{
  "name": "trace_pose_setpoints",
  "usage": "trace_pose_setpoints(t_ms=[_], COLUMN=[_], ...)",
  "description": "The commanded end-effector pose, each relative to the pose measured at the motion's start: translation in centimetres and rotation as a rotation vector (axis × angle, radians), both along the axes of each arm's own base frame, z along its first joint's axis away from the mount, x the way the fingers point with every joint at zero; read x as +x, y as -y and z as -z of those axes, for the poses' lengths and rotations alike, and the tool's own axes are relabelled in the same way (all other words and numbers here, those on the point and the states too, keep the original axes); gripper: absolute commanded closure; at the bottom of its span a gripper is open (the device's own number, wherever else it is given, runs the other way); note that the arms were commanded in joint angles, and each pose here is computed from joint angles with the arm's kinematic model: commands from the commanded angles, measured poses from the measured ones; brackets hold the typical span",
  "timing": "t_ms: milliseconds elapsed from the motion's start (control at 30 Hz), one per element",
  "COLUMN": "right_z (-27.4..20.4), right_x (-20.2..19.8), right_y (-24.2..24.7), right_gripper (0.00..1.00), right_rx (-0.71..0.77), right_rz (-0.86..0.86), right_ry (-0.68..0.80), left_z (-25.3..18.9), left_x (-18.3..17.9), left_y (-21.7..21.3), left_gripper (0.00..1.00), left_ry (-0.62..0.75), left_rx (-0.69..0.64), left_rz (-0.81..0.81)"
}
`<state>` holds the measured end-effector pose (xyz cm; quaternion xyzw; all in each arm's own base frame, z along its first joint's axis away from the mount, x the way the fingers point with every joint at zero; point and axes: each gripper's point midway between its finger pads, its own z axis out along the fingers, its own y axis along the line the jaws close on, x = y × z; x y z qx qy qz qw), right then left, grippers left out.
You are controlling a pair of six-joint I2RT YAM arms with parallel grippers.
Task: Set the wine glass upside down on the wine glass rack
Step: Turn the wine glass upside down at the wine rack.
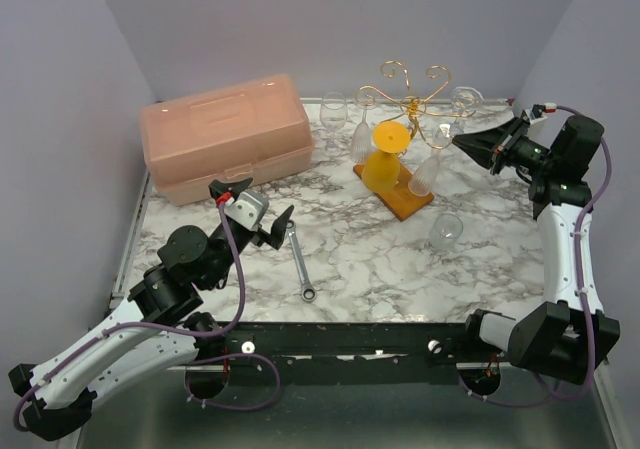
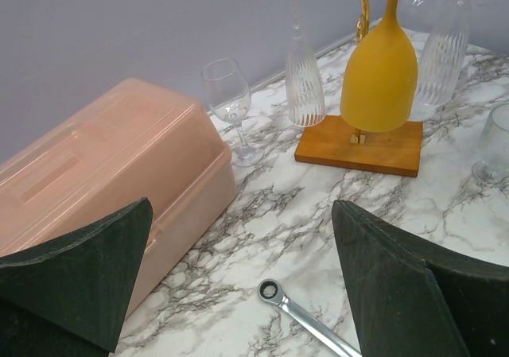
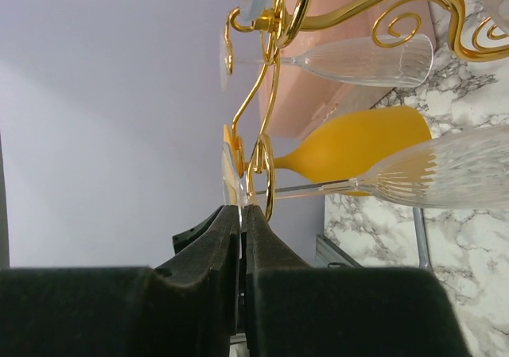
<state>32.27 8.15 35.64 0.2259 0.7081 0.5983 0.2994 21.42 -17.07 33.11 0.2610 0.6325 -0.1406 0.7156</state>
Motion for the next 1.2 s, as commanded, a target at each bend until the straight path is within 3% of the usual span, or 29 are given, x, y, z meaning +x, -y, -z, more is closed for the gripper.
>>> trace_pose_setpoints(t_ms=[0,533,1167], right_z=[-0.3,0.0,0.4], right_x=[0.6,0.8,-1.2], right_y=[0.5,0.7,2.1], right_gripper=[0.88,0.61,0.57], right_rx=[-0.001,-0.016,-0.095], right_rz=[0.014,0.014,0.03], right_ry=[0.014,0.024,0.14], left_z=[-0.2,-0.2,-0.2], left_x=[-0.2,-0.2,-0.3], left_y=[-0.1,0.0,-0.1], left_gripper=[0.02,0.02,0.01], left_ry=[0.012,0.011,0.012], left_rx=[-0.013,-0.012,-0.015], left_rz=[0.01,0.012,0.016])
